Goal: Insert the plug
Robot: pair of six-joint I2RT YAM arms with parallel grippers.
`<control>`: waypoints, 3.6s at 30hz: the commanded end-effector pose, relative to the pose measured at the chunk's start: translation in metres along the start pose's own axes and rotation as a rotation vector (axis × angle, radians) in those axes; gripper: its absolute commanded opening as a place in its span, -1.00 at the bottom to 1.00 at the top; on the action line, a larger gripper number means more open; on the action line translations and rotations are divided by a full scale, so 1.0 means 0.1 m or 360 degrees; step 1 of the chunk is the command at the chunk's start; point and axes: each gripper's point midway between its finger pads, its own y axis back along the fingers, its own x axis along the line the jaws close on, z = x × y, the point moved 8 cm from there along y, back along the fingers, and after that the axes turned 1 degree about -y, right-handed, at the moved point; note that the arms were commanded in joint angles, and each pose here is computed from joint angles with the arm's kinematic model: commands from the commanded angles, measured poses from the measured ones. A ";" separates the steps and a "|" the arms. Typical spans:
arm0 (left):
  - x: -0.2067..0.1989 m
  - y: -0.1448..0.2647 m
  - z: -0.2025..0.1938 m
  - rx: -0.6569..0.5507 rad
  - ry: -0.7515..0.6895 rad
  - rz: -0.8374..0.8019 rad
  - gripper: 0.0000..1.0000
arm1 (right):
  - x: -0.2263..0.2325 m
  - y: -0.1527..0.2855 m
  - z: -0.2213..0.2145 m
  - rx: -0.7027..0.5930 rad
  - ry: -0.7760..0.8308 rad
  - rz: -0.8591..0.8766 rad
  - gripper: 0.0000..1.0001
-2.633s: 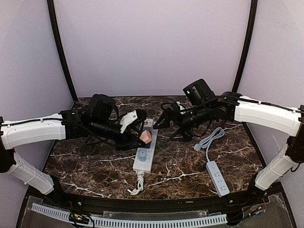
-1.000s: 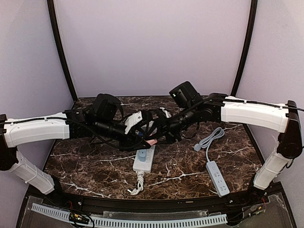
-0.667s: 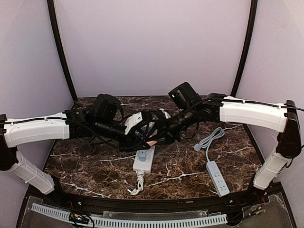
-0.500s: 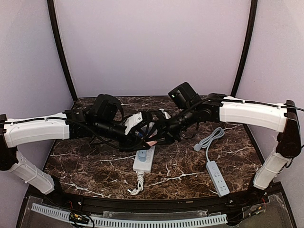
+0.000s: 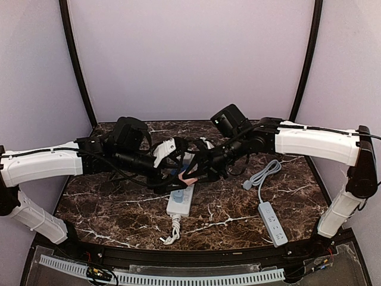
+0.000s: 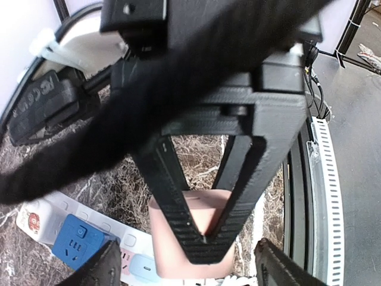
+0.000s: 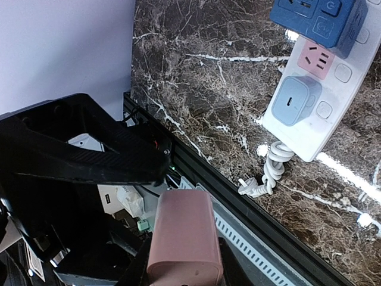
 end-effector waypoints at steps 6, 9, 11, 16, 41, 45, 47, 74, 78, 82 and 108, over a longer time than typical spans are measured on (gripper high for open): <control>-0.04 0.12 0.02 -0.0017 -0.0019 0.0034 0.79 | -0.04 0.02 0.03 -0.0049 0.0053 -0.0048 -1.00; -0.03 0.14 0.03 -0.0015 -0.0014 0.0049 0.79 | -0.07 0.06 0.07 -0.0082 0.0049 -0.0078 -1.00; -0.03 0.14 0.02 -0.0007 -0.0011 0.0052 0.80 | -0.10 0.10 0.12 -0.0124 0.0042 -0.0119 -1.00; -0.03 0.15 0.00 0.0015 0.0005 0.0068 0.80 | -0.15 0.21 0.24 -0.0208 0.0033 -0.0234 -1.00; 0.32 0.45 0.03 0.0092 0.0007 0.0456 0.82 | -0.32 0.82 0.39 -0.0473 0.0215 -0.0845 -1.00; 0.40 0.59 -0.04 0.0072 0.0050 0.0544 0.82 | -0.30 0.96 0.34 -0.0503 0.0310 -0.0919 -1.00; 0.42 0.69 -0.05 0.0032 0.0068 0.0594 0.83 | -0.29 1.02 0.30 -0.0516 0.0349 -0.0930 -1.00; 0.15 1.13 -0.26 -0.0042 0.0196 0.0616 0.85 | -0.78 1.12 -0.35 -0.0139 0.0318 -0.1004 -1.00; 0.11 1.16 -0.27 -0.0062 0.0215 0.0599 0.85 | -0.94 1.09 -0.51 -0.0065 0.0263 -0.1015 -1.00; 0.07 1.20 -0.29 -0.0082 0.0229 0.0587 0.84 | -1.15 1.11 -0.66 -0.0058 0.0205 -0.1075 -1.00; -0.10 1.42 -0.36 -0.0186 0.0341 0.0579 0.79 | -1.87 0.98 -0.91 0.0252 0.0171 -0.1496 -1.00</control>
